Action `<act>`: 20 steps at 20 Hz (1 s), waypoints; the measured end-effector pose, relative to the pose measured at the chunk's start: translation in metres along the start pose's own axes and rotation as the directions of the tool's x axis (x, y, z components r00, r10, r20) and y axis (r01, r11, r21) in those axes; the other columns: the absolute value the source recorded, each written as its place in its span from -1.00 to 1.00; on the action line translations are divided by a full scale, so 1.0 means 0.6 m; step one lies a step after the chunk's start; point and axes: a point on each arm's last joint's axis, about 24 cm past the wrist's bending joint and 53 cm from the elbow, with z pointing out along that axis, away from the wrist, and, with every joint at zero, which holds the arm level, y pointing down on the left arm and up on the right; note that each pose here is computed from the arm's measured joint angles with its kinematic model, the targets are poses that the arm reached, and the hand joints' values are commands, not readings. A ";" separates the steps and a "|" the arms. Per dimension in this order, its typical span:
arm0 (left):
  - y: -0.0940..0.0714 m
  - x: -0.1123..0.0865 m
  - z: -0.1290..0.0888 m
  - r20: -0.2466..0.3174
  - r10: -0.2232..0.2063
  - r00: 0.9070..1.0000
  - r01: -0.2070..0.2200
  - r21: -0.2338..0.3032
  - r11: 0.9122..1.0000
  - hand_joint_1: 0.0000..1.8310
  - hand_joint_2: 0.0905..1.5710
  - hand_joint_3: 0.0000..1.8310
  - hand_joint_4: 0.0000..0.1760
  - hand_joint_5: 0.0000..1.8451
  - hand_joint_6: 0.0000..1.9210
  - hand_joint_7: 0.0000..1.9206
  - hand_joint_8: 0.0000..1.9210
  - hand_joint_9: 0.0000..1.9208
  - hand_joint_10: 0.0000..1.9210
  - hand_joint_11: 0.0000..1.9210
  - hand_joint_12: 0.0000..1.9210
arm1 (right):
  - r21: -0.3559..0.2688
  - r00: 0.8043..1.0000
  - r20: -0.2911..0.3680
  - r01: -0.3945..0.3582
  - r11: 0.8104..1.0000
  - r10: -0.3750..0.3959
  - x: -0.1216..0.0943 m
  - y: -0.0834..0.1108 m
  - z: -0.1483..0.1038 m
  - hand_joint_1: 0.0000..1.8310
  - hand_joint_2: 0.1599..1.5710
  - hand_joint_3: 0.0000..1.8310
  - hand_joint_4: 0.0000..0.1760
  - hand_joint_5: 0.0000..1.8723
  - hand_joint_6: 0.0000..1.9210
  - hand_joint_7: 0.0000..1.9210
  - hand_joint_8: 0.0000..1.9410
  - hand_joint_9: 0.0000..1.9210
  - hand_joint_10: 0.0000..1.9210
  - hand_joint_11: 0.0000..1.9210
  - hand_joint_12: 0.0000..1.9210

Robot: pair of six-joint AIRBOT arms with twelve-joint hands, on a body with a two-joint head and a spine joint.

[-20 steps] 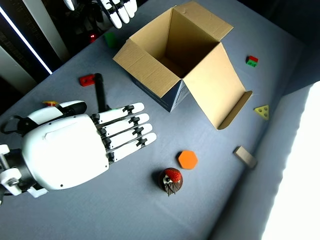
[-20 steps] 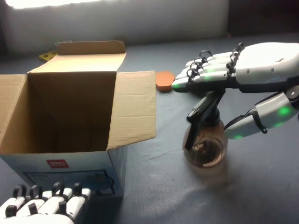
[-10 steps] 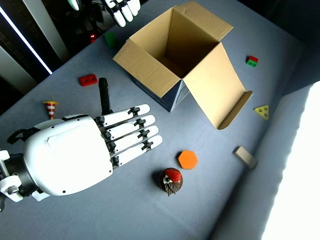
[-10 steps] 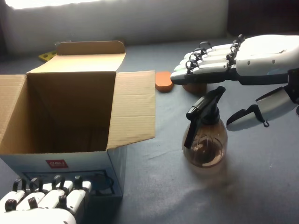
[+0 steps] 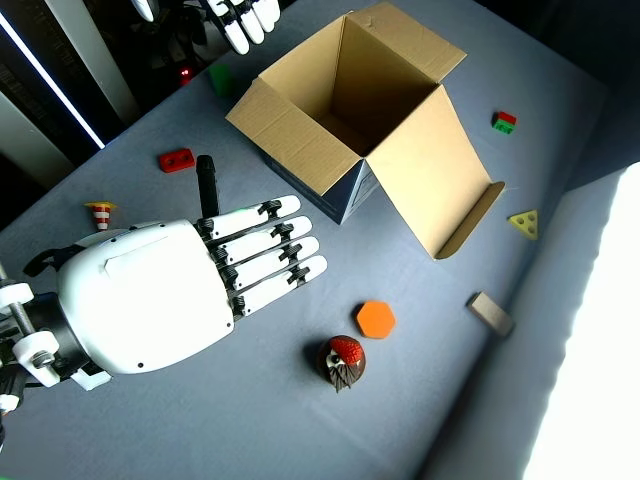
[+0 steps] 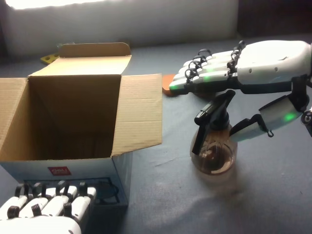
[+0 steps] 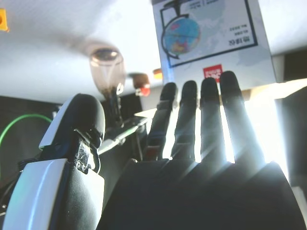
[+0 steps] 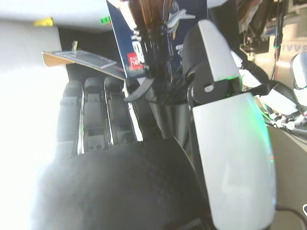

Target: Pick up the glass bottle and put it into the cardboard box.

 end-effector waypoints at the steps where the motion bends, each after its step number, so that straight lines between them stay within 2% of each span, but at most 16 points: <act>1: -0.001 0.001 0.000 0.002 0.008 1.000 -0.008 0.005 1.000 -0.85 0.67 -1.00 -1.00 -0.93 -1.00 -0.93 -1.00 -0.93 -1.00 -1.00 -0.58 | 0.000 1.000 -0.002 0.001 1.000 -0.001 0.002 0.000 0.002 -0.09 0.39 -1.00 -1.00 -1.00 -1.00 -1.00 -1.00 -1.00 -1.00 -1.00 -1.00; 8: 0.002 0.011 0.007 -0.009 0.013 1.000 -0.013 -0.002 1.000 -0.82 0.66 -1.00 -1.00 -0.90 -0.99 -0.92 -1.00 -0.91 -1.00 -1.00 -0.57 | 0.007 1.000 -0.015 -0.011 1.000 0.011 0.012 -0.016 0.018 -0.07 0.37 -1.00 -1.00 -1.00 -1.00 -1.00 -1.00 -1.00 -1.00 -1.00 -1.00; 12: 0.014 0.020 0.012 -0.018 -0.003 1.000 0.003 -0.022 1.000 -0.81 0.66 -1.00 -1.00 -0.90 -1.00 -0.92 -1.00 -0.91 -1.00 -1.00 -0.56 | 0.006 1.000 -0.023 -0.018 1.000 0.018 0.018 -0.016 0.020 -0.07 0.37 -1.00 -1.00 -1.00 -1.00 -1.00 -1.00 -0.99 -1.00 -1.00 -1.00; 18: 0.010 0.019 0.019 -0.003 0.008 1.000 -0.008 -0.010 1.000 -0.84 0.68 -0.99 -1.00 -0.92 -1.00 -0.91 -1.00 -0.91 -1.00 -1.00 -0.56 | 0.005 0.999 -0.024 -0.021 1.000 0.021 0.019 -0.017 0.020 -0.07 0.36 -1.00 -1.00 -1.00 -1.00 -0.99 -1.00 -0.96 -0.98 -0.99 -0.99; 20: 0.015 0.024 0.021 -0.008 -0.004 1.000 0.004 -0.011 1.000 -0.75 0.65 -1.00 -1.00 -0.83 -0.98 -0.85 -0.99 -0.85 -0.99 -1.00 -0.42 | 0.007 0.999 -0.022 -0.024 1.000 0.024 0.018 -0.017 0.020 -0.07 0.37 -1.00 -1.00 -1.00 -1.00 -0.98 -0.99 -0.94 -0.97 -1.00 -1.00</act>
